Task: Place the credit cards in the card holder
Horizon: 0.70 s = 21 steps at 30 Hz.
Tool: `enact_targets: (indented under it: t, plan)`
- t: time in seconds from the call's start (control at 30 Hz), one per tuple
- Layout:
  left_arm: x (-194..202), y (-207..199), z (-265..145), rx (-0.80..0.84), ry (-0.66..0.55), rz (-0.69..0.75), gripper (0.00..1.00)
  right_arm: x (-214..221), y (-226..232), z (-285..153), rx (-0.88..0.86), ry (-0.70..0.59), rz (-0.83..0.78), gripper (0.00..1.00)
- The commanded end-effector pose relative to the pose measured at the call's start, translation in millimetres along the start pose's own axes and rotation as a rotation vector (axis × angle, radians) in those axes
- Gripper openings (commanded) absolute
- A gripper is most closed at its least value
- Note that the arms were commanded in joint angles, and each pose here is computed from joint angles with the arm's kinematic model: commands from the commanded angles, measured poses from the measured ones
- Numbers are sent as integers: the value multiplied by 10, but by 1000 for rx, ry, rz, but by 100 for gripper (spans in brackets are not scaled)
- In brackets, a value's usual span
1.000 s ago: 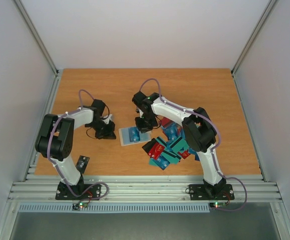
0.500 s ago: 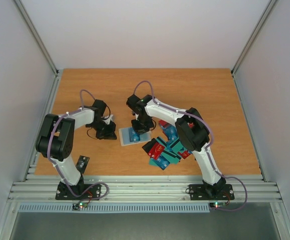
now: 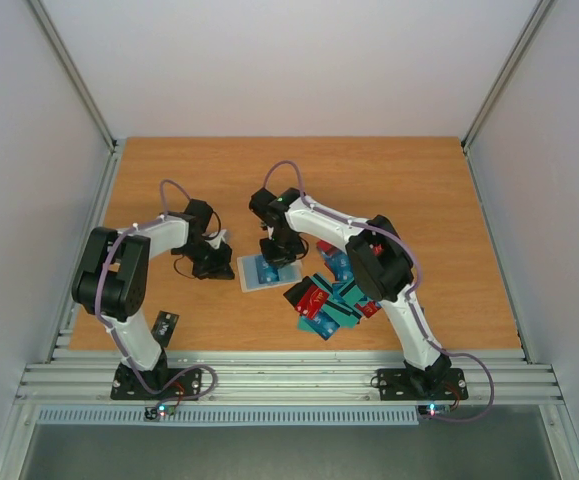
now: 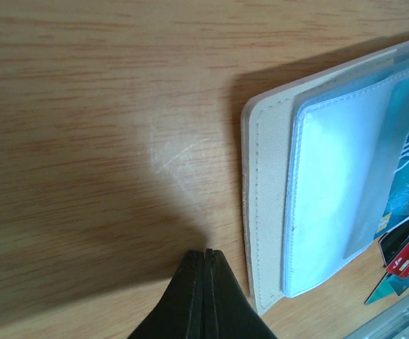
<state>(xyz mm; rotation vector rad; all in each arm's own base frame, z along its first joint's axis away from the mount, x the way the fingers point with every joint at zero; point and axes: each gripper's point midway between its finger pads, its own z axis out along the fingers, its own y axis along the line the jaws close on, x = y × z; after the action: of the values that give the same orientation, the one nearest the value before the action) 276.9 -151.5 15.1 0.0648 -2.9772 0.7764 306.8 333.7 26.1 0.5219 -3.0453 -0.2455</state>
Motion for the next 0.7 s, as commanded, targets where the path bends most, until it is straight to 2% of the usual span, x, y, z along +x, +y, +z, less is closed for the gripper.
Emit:
enact_targets:
  t: [0.0,0.67]
  plan:
    - [37,57,123,-11,25,-8,0,-1,93,63,-5,12,-26,8]
    - [33,47,141,-1,27,-9,0,-11,313,103,-59,34,-38,8]
